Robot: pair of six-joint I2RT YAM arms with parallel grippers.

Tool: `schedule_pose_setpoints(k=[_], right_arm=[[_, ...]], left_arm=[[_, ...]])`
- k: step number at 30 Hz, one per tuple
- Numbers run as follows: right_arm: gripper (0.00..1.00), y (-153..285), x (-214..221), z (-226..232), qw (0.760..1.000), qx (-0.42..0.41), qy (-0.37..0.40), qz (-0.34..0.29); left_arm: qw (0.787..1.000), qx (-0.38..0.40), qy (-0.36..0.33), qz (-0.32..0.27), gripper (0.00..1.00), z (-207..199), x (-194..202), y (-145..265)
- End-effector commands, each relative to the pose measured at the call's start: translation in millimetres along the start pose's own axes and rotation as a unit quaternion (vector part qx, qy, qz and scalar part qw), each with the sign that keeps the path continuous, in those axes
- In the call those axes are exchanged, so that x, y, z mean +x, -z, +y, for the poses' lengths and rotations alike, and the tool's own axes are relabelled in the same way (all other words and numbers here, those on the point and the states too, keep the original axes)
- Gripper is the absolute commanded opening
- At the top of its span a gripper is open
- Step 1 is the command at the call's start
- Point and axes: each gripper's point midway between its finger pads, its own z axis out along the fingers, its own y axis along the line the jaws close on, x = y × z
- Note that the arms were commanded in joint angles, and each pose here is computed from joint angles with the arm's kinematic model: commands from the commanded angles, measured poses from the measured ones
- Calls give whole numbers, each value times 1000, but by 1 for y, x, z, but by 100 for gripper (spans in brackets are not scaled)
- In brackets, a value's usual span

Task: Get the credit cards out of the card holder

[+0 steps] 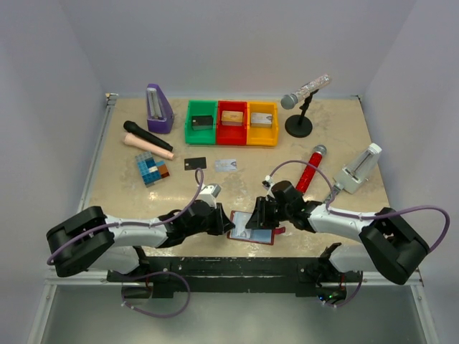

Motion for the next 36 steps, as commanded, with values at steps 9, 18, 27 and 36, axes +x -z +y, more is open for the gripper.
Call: schedule_pose_setpoints(k=[9,18,27,36], right_arm=[[36,-2,-2,22,998,-57,-1,4],[37,-10,-3,29,996,-79,-28,14],[38,-17,0,18,997,-65,-49,17],[37,-20,0,20,996,-79,-45,17]], left_arm=[[1000,-1,1,10,16,-2,2,-11],[999,-23,21,7,12,17,12,-4],[999,-31,31,-14,10,28,11,6],[998,-13,20,-61,13,11,-16,22]])
